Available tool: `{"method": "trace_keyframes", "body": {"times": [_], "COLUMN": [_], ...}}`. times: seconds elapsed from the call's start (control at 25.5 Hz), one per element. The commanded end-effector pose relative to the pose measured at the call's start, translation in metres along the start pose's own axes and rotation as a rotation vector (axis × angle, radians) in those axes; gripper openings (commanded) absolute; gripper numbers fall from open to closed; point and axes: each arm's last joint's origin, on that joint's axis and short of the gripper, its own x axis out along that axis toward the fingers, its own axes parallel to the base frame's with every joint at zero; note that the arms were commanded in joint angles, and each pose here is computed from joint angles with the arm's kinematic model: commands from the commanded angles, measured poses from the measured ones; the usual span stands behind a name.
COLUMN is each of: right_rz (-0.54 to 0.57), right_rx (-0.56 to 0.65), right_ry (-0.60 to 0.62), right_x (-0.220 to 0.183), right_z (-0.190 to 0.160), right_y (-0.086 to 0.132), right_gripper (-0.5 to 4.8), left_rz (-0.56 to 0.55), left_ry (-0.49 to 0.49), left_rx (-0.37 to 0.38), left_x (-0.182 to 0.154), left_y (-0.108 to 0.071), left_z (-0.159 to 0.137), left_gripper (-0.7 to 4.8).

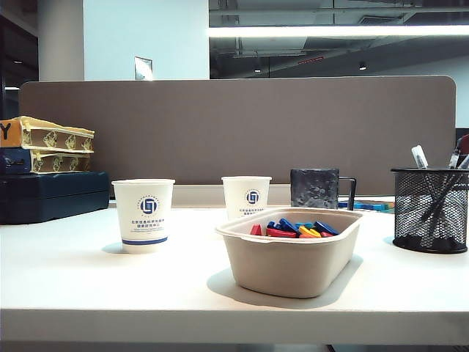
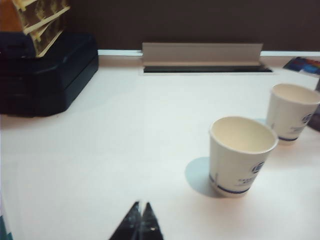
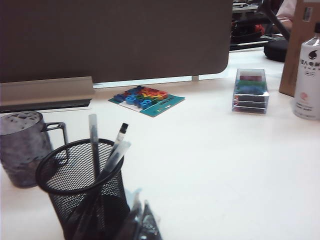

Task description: Pick up one pen and put it in the pen container.

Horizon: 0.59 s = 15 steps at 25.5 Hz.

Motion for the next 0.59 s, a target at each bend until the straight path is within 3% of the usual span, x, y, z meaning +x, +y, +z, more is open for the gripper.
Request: {"method": "trace_keyframes", "body": {"times": [0.04,0.59], "right_rz": [0.010,0.068], "right_rx": [-0.002,-0.027], "right_ry": [-0.003,0.026], "right_x": [0.001,0.003], "right_z": [-0.004,-0.019], "right_y": [0.001,0.004], "right_gripper": [-0.02,-0.02], "left_rz": [0.022,0.029], "left_ry": [-0.014,0.013], "left_rx": [-0.007,0.009], "left_x": [0.001,0.004], "left_y": [0.000,0.000], "left_z": [-0.001,-0.014], "left_gripper": [0.03,0.02]}}
